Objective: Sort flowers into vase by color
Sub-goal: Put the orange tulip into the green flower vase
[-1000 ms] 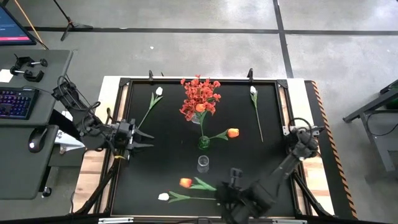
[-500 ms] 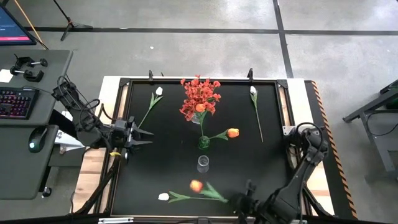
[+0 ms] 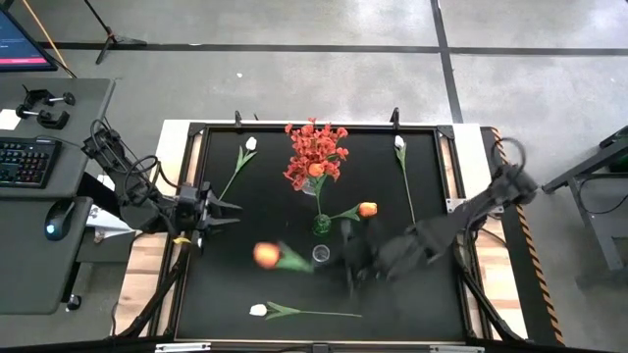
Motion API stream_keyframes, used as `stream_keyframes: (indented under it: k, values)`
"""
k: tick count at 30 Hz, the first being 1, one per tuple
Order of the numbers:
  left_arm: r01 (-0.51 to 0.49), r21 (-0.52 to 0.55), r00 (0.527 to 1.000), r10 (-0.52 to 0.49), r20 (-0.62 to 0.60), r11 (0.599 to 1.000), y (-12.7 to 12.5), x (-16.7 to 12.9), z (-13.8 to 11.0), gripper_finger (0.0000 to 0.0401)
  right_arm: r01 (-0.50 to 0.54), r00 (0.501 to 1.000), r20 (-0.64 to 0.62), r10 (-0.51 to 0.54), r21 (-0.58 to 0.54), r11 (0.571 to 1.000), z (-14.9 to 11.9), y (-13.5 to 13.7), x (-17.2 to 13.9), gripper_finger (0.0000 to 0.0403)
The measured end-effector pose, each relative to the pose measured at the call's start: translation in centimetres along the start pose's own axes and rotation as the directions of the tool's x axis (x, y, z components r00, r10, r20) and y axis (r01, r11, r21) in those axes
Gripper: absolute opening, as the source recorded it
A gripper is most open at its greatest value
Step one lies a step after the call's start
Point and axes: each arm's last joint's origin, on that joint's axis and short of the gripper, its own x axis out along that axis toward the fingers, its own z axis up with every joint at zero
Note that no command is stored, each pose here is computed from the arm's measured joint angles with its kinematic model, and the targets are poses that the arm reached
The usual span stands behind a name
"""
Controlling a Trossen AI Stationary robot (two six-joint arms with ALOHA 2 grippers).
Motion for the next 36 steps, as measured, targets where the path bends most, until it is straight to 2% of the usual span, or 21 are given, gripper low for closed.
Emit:
stream_keyframes:
  k: [3, 8, 13, 16, 21, 28, 32, 36]
  values:
    - [-0.038, 0.000, 0.999, 0.038, 0.019, 0.999, 0.1, 0.0, 0.1, 0.0151, 0.054, 0.978, 0.204, -0.030, -0.111, 0.992, 3.3, -2.8, -2.6, 0.0000]
    - [-0.119, 0.009, 0.991, 0.118, 0.059, 0.993, 0.4, 0.0, 0.2, 0.0151, 0.181, 0.866, 0.496, -0.067, -0.187, 0.966, 6.3, -6.5, -7.6, 0.0000]
    - [-0.197, 0.064, 0.977, 0.190, 0.091, 0.978, 0.9, 0.6, 0.4, 0.0151, 0.291, 0.720, 0.688, -0.094, -0.176, 0.941, 6.2, -8.9, -11.2, 0.0000]
    - [-0.222, 0.084, 0.972, 0.213, 0.099, 0.972, 1.4, 1.1, 0.6, 0.0151, 0.347, 0.676, 0.724, -0.137, -0.149, 0.926, 4.9, -10.6, -11.8, 0.0000]
    - [-0.197, 0.089, 0.979, 0.190, 0.077, 0.976, 1.9, 2.1, 0.7, 0.0151, 0.378, 0.659, 0.716, -0.228, -0.054, 0.924, 1.8, -14.4, -11.5, 0.0000]
    - [-0.201, 0.046, 0.978, 0.198, 0.072, 0.978, 2.2, 3.3, 0.6, 0.0151, 0.271, 0.679, 0.695, -0.236, 0.061, 0.961, -3.1, -20.0, -11.9, 0.0000]
    - [-0.211, 0.029, 0.974, 0.207, 0.091, 0.977, 2.1, 3.9, 0.6, 0.0151, 0.178, 0.699, 0.686, -0.202, 0.107, 0.978, -6.0, -21.5, -12.6, 0.0000]
    - [-0.220, 0.009, 0.970, 0.218, 0.111, 0.975, 1.9, 4.6, 0.6, 0.0151, 0.146, 0.701, 0.684, -0.202, 0.140, 0.979, -8.4, -21.9, -12.9, 0.0000]
